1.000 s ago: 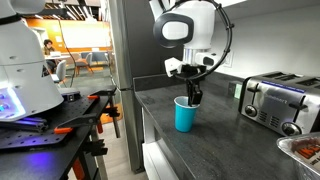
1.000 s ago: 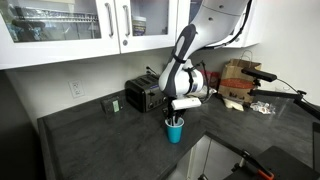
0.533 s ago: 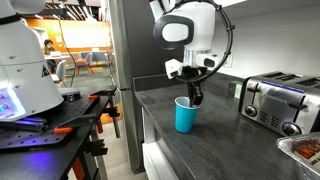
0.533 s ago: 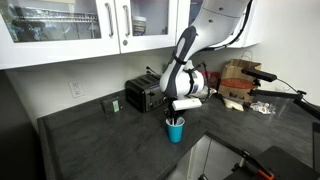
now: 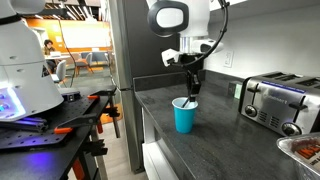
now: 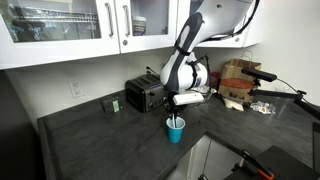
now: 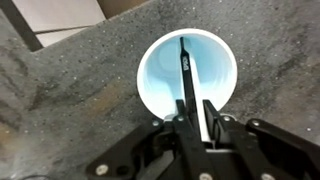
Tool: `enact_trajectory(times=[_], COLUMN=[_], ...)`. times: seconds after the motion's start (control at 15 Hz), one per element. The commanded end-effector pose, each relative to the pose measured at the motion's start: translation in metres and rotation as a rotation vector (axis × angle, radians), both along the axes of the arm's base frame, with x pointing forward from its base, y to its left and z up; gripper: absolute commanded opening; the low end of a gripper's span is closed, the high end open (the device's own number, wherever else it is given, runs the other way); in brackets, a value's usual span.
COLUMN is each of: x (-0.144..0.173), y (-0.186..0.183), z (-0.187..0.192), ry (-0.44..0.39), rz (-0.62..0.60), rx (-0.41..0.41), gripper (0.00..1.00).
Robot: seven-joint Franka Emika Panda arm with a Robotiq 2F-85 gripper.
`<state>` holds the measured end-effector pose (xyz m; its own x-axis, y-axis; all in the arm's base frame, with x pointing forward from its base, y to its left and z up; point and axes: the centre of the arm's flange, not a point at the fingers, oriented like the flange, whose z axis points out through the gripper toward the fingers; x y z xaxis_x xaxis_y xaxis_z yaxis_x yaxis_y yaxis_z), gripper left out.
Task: Take the marker from the cup and put it on the countertop
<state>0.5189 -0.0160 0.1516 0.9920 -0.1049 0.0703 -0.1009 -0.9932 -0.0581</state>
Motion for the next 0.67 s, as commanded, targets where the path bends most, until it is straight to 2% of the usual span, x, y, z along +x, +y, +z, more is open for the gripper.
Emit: enact_trajectory(times=[0.0,0.2,0.47,0.6], x=[-0.015,-0.007,0.012,0.021], y=[0.004,0.006,0.025,0.037], z=[0.033,0.050,0.074,0.085], ry=[0.023,0.024,0.051,0.096], rz=[-0.005,0.020,0.014,0.002], rx=[-0.029,-0.073,-0.033,-0.014], gripper=[0.06,0.06,0.06,0.06])
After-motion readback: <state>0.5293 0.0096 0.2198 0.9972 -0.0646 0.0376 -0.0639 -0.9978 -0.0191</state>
